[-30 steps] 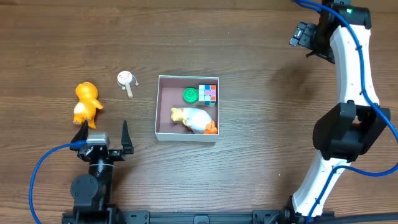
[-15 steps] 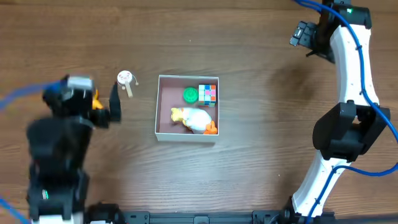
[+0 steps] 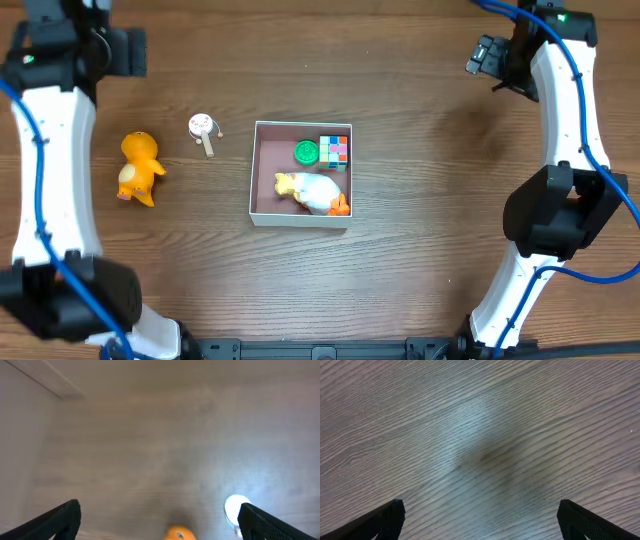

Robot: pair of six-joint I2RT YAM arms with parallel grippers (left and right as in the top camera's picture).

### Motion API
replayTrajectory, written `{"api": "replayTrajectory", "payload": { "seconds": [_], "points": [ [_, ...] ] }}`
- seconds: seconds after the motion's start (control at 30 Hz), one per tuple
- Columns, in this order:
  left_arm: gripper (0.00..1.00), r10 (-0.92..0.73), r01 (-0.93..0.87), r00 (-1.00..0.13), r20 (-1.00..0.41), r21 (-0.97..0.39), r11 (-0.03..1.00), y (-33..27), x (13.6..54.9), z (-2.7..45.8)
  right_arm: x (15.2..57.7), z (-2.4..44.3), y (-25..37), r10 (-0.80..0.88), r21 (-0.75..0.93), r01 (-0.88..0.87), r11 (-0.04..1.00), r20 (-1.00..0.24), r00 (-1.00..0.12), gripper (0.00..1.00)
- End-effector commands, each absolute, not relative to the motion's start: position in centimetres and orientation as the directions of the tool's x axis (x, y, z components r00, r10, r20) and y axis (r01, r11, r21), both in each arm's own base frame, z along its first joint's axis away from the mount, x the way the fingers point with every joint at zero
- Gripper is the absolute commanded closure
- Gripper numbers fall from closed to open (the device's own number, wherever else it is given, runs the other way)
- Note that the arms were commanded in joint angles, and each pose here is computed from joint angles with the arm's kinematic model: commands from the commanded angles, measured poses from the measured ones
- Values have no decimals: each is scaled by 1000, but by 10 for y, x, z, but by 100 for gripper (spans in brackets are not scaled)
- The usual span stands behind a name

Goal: Pack container
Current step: 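Move the left gripper down onto the orange duck toy and grasp it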

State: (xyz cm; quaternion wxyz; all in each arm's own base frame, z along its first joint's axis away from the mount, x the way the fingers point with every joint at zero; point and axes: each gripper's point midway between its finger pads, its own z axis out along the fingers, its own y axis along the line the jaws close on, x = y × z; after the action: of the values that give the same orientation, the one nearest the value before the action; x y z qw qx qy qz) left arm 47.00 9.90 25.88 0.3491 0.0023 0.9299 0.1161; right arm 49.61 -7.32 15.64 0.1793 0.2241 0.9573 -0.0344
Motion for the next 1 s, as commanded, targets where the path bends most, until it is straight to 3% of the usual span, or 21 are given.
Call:
{"api": "replayTrajectory", "payload": {
  "seconds": [0.0, 0.03, 0.1, 0.27, 0.43, 0.5, 0.67, 0.83, 0.97],
  "points": [
    [0, 42, -23, -832, -553, 110, 994, 84, 472, 211, 497, 162, -72, 416, 20, 440, 898, -371, -830, 0],
    [0, -25, -78, -862, -507, 84, 993, 87, 467, 195, 497, 162, -72, 416, 20, 440, 898, -371, -830, 0],
    [0, -324, -396, -861, -391, 117, 911, 122, 440, 161, 497, 162, -72, 416, 20, 440, 898, -371, -830, 0],
    [0, -425, -440, -894, -139, 110, 891, 134, 386, 126, 497, 162, -72, 415, 20, 440, 898, -371, -831, 0],
    [0, -418, -418, -908, -25, -26, 908, 104, 373, 121, 497, 162, -72, 415, 20, 440, 898, -371, -831, 0],
    [0, -282, -277, -959, -39, -102, 955, 92, 381, 120, 497, 162, -72, 415, 20, 440, 898, -371, -831, 0],
    [0, -252, -252, -968, 10, -26, 967, 106, 381, 92, 497, 162, -72, 415, 20, 440, 898, -371, -831, 0],
    [0, -244, -256, -943, 225, -24, 966, 99, 355, 48, 497, 162, -72, 416, 20, 440, 898, -371, -830, 0],
    [0, -245, -253, -946, 210, -8, 967, 104, 361, 39, 497, 162, -72, 416, 20, 440, 898, -371, -830, 0]
  ]
}}
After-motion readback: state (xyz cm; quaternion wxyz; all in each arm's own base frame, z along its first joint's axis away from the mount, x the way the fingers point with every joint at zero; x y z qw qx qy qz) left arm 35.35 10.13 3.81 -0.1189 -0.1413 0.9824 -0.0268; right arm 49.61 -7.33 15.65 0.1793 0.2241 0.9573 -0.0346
